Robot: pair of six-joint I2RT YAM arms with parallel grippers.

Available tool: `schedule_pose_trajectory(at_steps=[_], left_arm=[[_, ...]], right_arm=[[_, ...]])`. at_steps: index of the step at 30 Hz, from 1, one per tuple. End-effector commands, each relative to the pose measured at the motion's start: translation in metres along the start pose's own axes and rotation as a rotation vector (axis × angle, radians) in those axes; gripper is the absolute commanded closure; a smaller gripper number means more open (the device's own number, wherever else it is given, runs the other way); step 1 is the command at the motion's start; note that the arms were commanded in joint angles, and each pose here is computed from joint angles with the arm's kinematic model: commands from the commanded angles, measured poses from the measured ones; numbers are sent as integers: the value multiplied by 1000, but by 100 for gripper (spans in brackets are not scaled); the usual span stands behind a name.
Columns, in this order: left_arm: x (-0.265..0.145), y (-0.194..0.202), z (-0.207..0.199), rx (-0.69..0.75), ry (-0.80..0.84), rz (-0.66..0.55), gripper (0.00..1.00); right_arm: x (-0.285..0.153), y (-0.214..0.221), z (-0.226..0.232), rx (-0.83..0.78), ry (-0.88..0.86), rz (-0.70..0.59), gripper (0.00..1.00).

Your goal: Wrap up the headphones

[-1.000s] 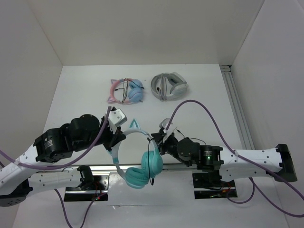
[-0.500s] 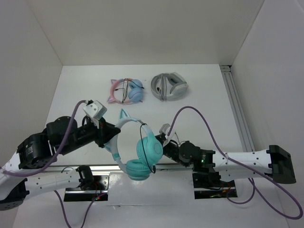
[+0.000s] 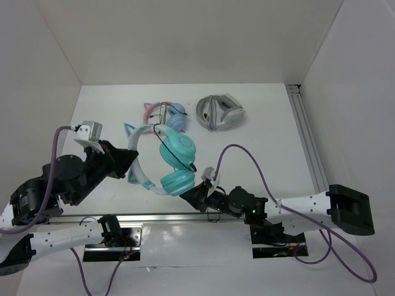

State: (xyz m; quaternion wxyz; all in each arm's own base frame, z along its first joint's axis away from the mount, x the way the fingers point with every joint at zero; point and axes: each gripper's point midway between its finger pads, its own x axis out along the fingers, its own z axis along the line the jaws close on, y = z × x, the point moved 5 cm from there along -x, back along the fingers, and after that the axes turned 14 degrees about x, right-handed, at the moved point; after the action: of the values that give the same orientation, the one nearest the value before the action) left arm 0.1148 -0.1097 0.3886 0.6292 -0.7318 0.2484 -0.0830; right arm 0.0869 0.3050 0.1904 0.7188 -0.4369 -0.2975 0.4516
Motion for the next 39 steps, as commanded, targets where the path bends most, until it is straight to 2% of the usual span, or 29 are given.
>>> schedule_pose_trajectory(at_steps=[1,7,9,12,14,18,19,23,27,30,31,34,35,36,39], left_arm=[[3,-31,8,-220,-154,-112,100],[14,-30,24,-224,-357,-123,100],[22,-28,28,-215,-436,-130,100],[36,-22,33,-192,-521,-119,100],[40,-21,37,-182,-563,-121,100],[54,-14,49,-162,-682,-119,100],[56,-12,54,-171,-710,-122,100],[73,10,65,-131,-794,-69,100],[78,31,72,-89,-827,-25,100],[78,41,77,0,-856,38,100],[77,36,72,8,-843,43,100],[79,47,66,89,-868,144,100],[79,50,64,121,-871,175,100],[80,57,61,176,-887,227,100],[89,72,53,311,-893,343,100]], right_arm=[[-1,-8,23,80,-155,-61,81],[-15,8,40,114,-237,-47,81],[-19,12,49,142,-290,-33,84],[-20,23,54,154,-314,-7,96],[-20,28,55,153,-317,8,100],[-16,30,72,158,-356,28,100],[-14,38,73,150,-344,69,100],[-5,35,98,115,-365,97,100],[-2,16,106,69,-324,82,100],[1,-6,112,27,-275,82,100],[2,-13,111,5,-243,74,100],[7,-44,117,-65,-180,80,100],[6,-43,113,-103,-144,124,100],[10,-65,119,-121,-126,87,100],[9,-93,121,-177,-58,94,100]])
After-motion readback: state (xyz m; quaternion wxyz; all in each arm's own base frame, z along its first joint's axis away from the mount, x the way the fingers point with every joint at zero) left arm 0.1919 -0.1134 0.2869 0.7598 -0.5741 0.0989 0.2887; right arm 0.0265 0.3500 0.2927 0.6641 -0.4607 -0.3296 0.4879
